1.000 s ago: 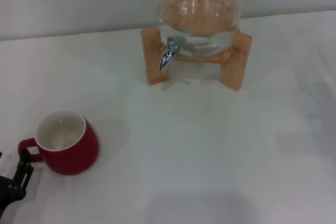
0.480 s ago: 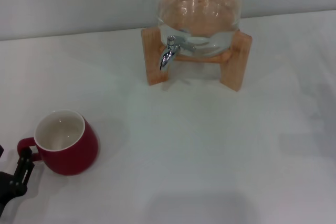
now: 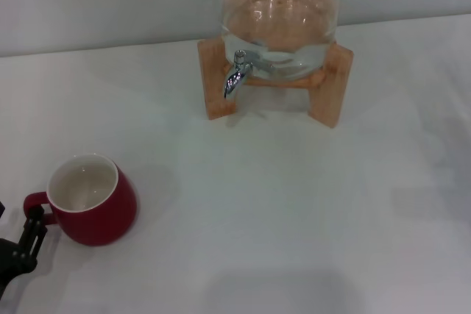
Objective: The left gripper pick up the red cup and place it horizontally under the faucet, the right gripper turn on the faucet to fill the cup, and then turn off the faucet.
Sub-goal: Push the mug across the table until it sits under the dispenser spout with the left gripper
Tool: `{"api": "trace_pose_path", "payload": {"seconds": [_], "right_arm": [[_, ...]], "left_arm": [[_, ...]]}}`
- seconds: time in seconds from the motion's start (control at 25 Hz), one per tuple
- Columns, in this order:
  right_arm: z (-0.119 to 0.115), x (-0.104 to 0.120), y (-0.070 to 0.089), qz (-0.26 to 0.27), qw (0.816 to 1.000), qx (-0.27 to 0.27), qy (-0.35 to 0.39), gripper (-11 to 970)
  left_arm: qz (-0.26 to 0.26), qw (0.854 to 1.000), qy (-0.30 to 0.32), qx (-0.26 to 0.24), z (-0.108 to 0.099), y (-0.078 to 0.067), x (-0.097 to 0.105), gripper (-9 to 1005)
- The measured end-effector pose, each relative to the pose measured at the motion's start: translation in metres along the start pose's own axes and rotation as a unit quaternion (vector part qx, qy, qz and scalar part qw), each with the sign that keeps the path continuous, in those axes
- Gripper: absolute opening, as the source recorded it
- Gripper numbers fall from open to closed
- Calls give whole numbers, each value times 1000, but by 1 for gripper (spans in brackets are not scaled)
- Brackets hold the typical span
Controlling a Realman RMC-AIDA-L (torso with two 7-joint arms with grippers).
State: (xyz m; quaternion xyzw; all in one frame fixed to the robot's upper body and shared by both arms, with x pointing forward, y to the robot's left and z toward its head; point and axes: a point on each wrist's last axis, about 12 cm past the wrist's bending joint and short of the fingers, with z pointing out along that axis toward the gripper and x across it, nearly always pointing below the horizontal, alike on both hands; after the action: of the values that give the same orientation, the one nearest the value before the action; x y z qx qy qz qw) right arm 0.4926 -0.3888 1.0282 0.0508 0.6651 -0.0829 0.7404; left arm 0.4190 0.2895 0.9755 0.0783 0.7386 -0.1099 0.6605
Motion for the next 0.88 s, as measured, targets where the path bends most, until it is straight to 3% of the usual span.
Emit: {"api": "trace_pose_path", "payload": {"seconds": [0.32, 0.88], "right_arm": [[0, 0, 1, 1, 1000, 0, 0, 659], [-1, 0, 1, 3, 1000, 0, -2, 659]], "left_arm": [[6, 1000, 2, 2, 3, 2, -1, 558], [13, 1000, 0, 6, 9, 4, -3, 251]]}}
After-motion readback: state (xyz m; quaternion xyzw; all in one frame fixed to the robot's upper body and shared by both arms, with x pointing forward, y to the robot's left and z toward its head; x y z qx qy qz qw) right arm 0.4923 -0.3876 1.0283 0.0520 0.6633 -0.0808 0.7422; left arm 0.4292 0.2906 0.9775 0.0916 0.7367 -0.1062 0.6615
